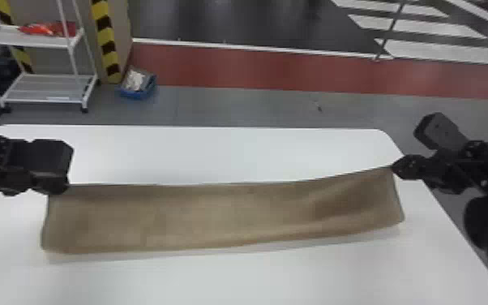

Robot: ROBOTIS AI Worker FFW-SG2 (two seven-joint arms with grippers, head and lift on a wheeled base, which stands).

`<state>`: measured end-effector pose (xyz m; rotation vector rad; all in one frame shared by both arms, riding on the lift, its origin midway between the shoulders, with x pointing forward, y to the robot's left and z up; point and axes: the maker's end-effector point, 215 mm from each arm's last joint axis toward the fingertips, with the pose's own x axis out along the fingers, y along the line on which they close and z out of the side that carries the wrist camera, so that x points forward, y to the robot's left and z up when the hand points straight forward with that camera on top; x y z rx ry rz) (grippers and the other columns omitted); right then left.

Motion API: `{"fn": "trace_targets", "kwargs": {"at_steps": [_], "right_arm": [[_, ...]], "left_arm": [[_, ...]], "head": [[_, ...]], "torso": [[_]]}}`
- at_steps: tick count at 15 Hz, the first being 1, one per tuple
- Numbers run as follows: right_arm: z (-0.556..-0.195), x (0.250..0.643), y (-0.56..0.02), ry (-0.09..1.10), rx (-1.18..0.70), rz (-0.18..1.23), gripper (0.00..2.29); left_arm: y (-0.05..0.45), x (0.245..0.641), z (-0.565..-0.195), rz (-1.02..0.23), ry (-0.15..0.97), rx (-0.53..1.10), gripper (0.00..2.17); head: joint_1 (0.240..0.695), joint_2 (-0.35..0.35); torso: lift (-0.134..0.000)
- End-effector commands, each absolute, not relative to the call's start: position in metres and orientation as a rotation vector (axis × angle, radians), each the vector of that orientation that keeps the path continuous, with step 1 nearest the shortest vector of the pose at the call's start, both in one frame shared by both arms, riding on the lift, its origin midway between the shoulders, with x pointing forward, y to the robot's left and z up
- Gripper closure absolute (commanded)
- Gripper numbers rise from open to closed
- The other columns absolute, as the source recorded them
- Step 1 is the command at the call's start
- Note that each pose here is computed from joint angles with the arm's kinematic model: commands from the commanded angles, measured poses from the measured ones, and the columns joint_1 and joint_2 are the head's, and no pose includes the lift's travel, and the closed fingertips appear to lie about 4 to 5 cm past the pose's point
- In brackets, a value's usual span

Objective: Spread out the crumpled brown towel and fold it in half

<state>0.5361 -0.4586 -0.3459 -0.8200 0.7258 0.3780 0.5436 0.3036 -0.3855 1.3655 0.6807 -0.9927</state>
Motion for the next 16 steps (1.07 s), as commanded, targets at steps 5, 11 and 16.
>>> {"fn": "trace_targets", "kwargs": {"at_steps": [5, 11, 16], "right_arm": [[-0.359, 0.545, -0.461, 0.773, -0.844, 0.377, 1.75], [-0.366, 0.556, -0.448, 0.781, -0.858, 0.398, 1.75], [-0.371, 0.562, -0.452, 0.802, -0.874, 0.391, 1.75]], "left_arm": [[0.312, 0.554, -0.387, -0.977, 0.699, 1.357, 1.73], [0.315, 0.558, -0.396, -0.967, 0.711, 1.35, 1.73], [0.322, 0.565, -0.396, -0.953, 0.716, 1.349, 1.73]], "head": [[0.695, -0.152], [0.695, -0.138], [0.695, -0.128]], "torso": [[-0.125], [-0.125], [-0.125]]}}
